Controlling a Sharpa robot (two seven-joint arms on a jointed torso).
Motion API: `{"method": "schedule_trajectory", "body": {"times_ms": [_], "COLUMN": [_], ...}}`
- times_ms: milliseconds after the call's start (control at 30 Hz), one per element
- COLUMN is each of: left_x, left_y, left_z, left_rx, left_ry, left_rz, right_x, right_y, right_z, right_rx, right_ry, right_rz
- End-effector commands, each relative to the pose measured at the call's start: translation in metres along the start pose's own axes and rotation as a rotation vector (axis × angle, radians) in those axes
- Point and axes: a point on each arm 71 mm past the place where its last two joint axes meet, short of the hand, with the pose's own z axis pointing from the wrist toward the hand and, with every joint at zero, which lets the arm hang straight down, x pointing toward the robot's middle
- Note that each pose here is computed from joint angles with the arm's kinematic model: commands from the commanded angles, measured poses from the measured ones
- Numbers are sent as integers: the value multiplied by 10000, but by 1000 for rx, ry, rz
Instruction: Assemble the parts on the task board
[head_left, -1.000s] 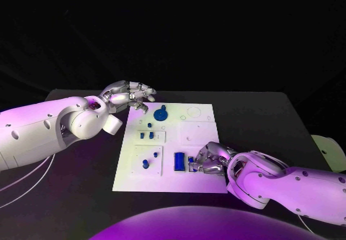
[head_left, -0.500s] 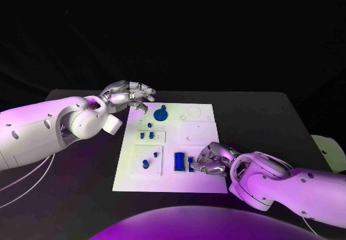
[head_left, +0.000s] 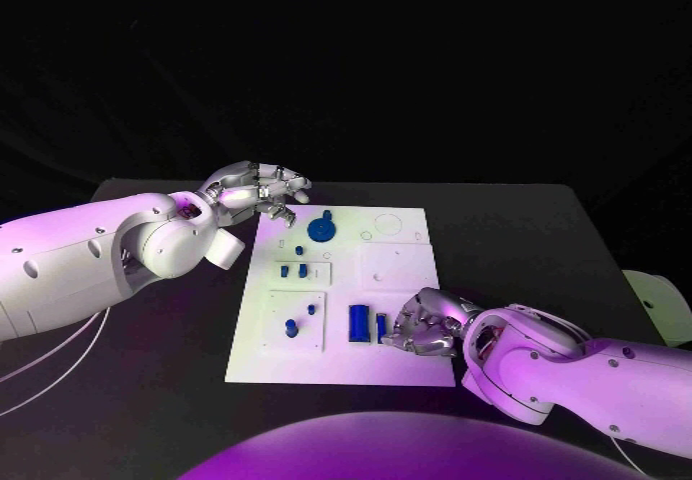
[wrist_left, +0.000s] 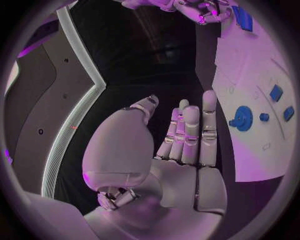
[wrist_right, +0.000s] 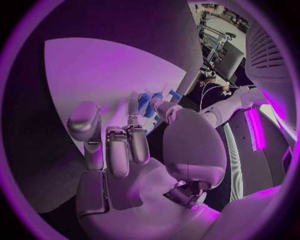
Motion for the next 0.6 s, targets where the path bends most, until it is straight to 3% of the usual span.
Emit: {"method": "schedule_trajectory", "body": {"times_ms": [33,600], "left_x": [25,30], "left_y": [-9,-10], "left_z": [6,4], "left_rx": [8,9], "left_ry": [19,23], "left_rz": [-5,-6], "right_x": [47,33], "right_y": [8,-43], "right_z": [3,75], "right_rx": [-15,35], "right_ry": [55,37], "right_rz": [-37,-32]}}
